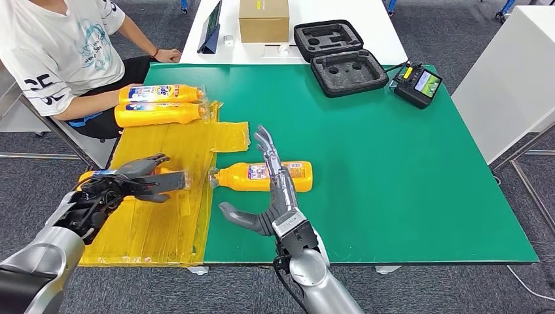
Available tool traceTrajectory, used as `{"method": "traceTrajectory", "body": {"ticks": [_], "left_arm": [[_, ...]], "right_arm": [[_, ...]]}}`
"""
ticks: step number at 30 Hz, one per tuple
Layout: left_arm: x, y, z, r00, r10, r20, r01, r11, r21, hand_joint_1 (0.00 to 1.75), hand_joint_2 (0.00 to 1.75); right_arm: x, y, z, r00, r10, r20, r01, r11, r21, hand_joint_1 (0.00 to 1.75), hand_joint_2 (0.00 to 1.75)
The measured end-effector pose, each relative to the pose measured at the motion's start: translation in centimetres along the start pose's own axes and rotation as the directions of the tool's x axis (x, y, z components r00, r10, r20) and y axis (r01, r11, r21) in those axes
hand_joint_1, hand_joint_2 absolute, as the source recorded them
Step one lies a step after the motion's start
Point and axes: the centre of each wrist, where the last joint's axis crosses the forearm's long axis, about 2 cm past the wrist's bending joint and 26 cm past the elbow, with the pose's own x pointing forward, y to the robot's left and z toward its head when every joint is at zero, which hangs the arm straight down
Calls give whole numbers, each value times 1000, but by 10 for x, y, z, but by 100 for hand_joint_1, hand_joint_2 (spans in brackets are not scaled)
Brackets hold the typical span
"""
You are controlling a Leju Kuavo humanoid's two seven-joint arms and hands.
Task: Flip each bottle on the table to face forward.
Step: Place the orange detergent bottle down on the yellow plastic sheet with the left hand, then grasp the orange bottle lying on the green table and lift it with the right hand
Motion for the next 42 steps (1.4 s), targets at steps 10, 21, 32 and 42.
{"method": "traceTrajectory", "body": {"ticks": [10,21,32,42], "left_arm": [[-2,2,1,962,261,84,-263,965,10,0,0],[-15,-13,12,871,441,217,-486,705,517,0,87],[-30,-22,44,908,317,275,-351,216,911,0,175],[-25,-18,65,902,291,320,-341,26,940,0,175]], "right_arm": [[-1,0,1,1000,8,-12,-8,1000,9,0,175],[-1,3,6,997,73,-23,-71,996,57,0,175],[-14,0,-2,794,608,-19,-590,778,217,0,175],[-49,-22,-19,618,782,-76,-711,598,370,0,175]]}}
